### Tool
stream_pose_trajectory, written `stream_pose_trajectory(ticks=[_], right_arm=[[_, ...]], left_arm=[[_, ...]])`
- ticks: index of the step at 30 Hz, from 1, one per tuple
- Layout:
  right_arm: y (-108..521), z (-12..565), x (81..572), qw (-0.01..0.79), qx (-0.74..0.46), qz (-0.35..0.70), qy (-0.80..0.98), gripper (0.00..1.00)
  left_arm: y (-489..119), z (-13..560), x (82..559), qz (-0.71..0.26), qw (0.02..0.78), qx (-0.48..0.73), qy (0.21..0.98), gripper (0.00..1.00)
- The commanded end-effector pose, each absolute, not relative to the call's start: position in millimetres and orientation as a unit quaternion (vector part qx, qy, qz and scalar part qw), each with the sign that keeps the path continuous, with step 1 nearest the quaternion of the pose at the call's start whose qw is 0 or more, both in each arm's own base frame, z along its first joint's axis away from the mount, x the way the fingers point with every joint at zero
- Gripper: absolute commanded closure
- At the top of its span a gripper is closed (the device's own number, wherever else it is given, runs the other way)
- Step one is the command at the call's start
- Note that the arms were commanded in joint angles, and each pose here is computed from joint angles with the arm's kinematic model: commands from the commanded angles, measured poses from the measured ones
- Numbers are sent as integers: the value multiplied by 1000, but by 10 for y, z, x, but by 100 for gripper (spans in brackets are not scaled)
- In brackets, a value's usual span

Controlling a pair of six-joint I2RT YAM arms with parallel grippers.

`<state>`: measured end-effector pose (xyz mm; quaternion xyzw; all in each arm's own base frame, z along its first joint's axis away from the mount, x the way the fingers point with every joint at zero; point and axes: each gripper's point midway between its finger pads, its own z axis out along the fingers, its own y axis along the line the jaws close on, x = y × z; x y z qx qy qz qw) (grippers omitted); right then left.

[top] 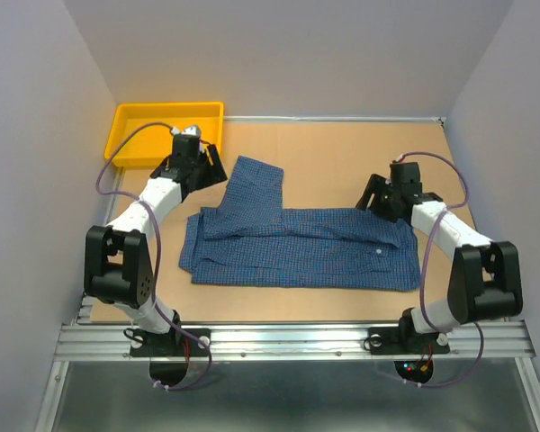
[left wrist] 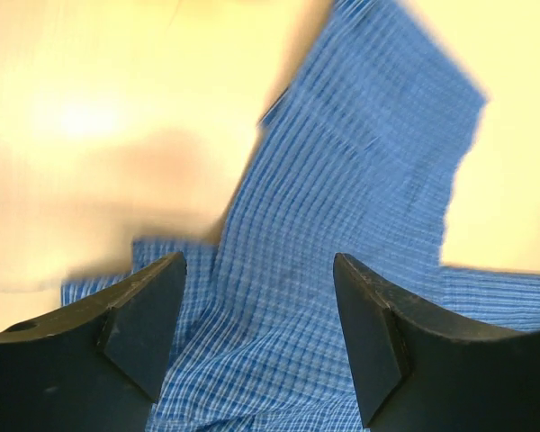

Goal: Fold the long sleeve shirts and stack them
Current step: Fold the shirt

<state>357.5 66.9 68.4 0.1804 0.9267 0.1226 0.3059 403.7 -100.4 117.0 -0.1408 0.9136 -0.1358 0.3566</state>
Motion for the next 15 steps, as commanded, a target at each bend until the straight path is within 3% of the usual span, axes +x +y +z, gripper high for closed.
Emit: stream_pose_trajectory(ticks=[1, 6, 15], right_arm=[[734, 1347, 3636, 376, 125, 156, 905, 27], [865, 1658, 3462, 401, 99, 201, 888, 17], [1006, 1777, 3180, 408, 71, 243, 877, 7]], left_arm=[[-1172, 1528, 4463, -114, 416, -49, 901, 21], [-1452, 1733, 4950, -85, 465, -11, 881, 21], [-1580, 1220, 5459, -50, 440, -22, 896, 25]])
